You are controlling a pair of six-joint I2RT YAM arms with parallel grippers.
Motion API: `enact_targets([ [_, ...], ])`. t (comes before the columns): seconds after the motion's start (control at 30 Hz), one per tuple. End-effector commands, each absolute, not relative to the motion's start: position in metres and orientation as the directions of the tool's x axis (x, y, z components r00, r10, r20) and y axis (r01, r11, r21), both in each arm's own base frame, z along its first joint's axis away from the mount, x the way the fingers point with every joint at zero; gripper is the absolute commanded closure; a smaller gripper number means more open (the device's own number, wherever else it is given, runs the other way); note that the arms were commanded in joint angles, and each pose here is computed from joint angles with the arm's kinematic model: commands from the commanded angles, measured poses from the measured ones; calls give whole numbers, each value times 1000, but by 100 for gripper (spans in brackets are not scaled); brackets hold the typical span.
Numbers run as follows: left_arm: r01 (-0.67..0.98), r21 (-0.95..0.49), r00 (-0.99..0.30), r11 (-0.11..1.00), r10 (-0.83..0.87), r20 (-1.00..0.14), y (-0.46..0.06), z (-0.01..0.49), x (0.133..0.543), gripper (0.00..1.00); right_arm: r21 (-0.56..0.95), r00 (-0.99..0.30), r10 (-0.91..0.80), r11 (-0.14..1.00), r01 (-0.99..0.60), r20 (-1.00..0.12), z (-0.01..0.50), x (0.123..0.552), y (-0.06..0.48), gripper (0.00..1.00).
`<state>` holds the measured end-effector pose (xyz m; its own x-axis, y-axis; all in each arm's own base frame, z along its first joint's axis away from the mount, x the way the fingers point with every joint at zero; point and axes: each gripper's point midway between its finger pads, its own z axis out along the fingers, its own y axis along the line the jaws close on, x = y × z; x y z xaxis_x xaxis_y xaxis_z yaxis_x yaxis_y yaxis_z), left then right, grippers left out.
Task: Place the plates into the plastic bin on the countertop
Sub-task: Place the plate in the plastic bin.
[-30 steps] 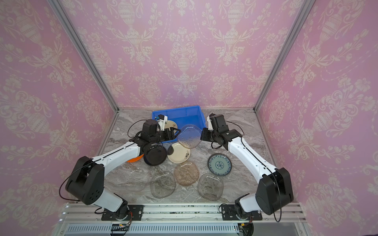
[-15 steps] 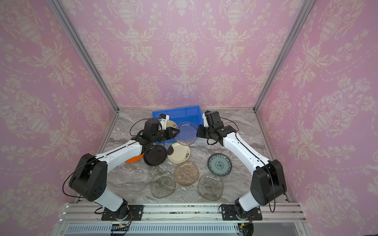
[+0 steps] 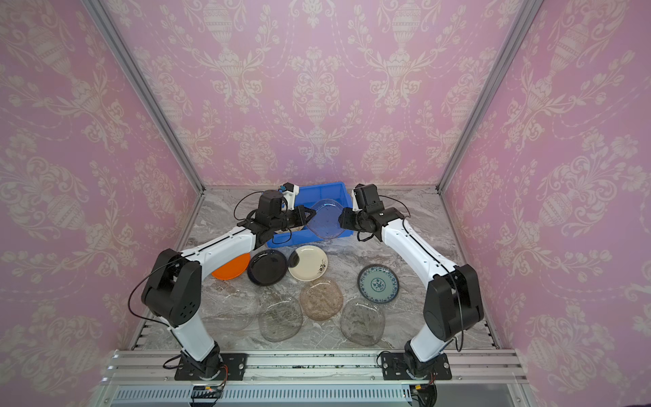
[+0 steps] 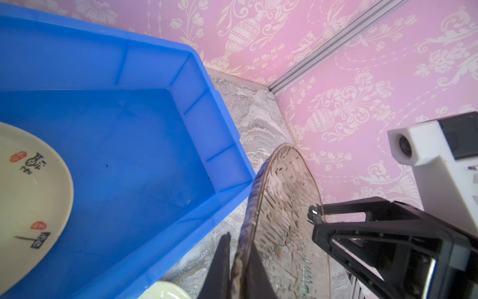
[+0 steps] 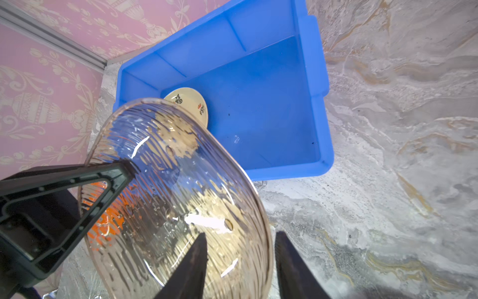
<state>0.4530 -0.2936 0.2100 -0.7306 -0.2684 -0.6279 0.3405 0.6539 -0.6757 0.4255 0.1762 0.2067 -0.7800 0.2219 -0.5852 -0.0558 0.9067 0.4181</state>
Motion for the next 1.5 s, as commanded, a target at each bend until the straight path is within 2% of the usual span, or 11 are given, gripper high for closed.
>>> enact_targets([
  [0.0,361,-639,-709,679,-245,-661,-297,215,474,97,391,-755,254,920,-4,-605,211,442,153,54],
  [0.23,299,-624,-717,722,-262,-646,-296,200,525,94,414,-746,314,909,57,-587,202,458,132,53],
  [0.47,145,-682,-722,717,-395,-568,-276,169,557,99,423,-755,336,902,87,-563,191,473,124,53],
  [0.83,-7,-695,-699,719,-501,-511,-266,129,581,100,433,-778,346,895,105,-525,174,491,125,53],
  [1.17,-57,-686,-713,726,-510,-481,-268,104,591,85,431,-793,340,896,109,-505,160,507,129,52],
  [1.47,-75,-679,-741,731,-496,-452,-271,84,593,83,418,-824,307,904,95,-476,140,516,135,52],
])
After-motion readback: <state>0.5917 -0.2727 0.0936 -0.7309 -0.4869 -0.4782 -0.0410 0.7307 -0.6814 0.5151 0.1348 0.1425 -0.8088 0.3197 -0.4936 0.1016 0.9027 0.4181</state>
